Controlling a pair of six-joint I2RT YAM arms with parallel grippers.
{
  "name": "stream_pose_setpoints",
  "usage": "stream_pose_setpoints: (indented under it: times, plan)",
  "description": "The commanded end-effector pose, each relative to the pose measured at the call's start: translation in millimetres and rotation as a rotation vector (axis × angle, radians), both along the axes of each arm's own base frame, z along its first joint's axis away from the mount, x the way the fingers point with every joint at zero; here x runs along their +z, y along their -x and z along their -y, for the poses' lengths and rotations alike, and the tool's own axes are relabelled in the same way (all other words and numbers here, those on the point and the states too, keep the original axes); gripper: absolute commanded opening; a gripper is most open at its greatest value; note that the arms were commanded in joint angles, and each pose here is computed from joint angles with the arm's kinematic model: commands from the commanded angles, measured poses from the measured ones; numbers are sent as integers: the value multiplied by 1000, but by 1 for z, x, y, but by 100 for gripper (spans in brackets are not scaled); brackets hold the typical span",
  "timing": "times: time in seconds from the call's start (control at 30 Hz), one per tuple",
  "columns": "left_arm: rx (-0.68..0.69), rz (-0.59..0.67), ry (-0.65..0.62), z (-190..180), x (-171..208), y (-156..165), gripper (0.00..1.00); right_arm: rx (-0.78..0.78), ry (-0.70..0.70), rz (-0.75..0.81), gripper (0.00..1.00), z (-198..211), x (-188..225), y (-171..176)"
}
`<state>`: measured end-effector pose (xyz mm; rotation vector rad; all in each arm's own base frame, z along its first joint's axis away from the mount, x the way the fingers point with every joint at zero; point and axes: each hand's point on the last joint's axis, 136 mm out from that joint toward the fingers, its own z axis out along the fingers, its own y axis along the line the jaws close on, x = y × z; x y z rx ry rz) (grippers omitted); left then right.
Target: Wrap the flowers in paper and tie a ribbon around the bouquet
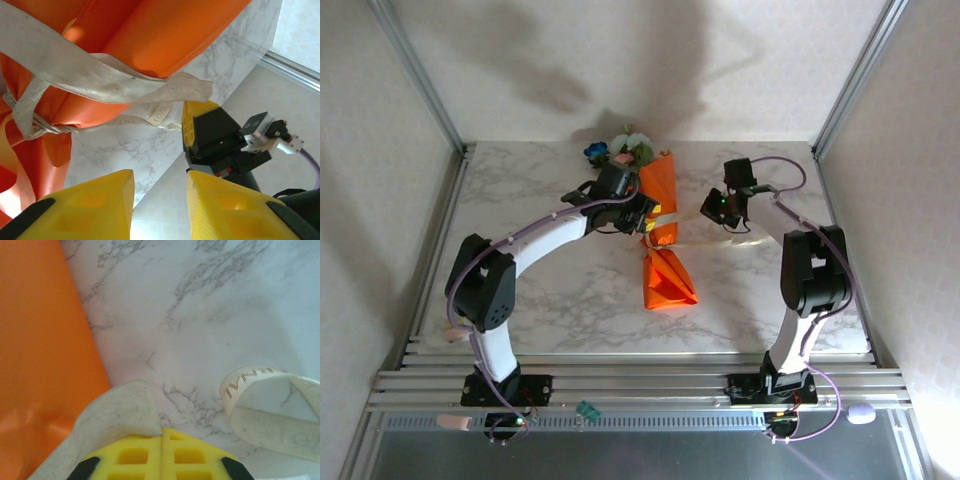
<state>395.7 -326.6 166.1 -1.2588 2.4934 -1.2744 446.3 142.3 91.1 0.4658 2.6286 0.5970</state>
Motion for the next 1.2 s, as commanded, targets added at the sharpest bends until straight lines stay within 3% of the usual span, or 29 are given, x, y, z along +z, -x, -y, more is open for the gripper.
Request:
stream_pose_setpoints:
  times: [0.0, 0.27, 0.77, 0.93, 1.03, 1.17]
  plan:
    - [-12, 18, -17, 9, -7, -6, 26, -12, -15, -71, 0, 0, -7, -2]
    - [-108, 24, -57, 27, -10, 1, 19, -25, -57, -185, 10, -6, -30, 0]
    - [-189, 21, -69, 54, -26, 8, 14, -56, 47, -94, 44, 21, 26, 16]
    - [-225, 81, -98, 59, -12, 3, 16, -125, 122, -47, 46, 63, 44, 21]
    - [-296, 133, -207, 56, -7, -3, 17, -145, 170, -50, 45, 96, 40, 20]
    - [-417, 255, -348, 50, -5, -11, 19, -42, 261, -113, 42, 105, 8, 15]
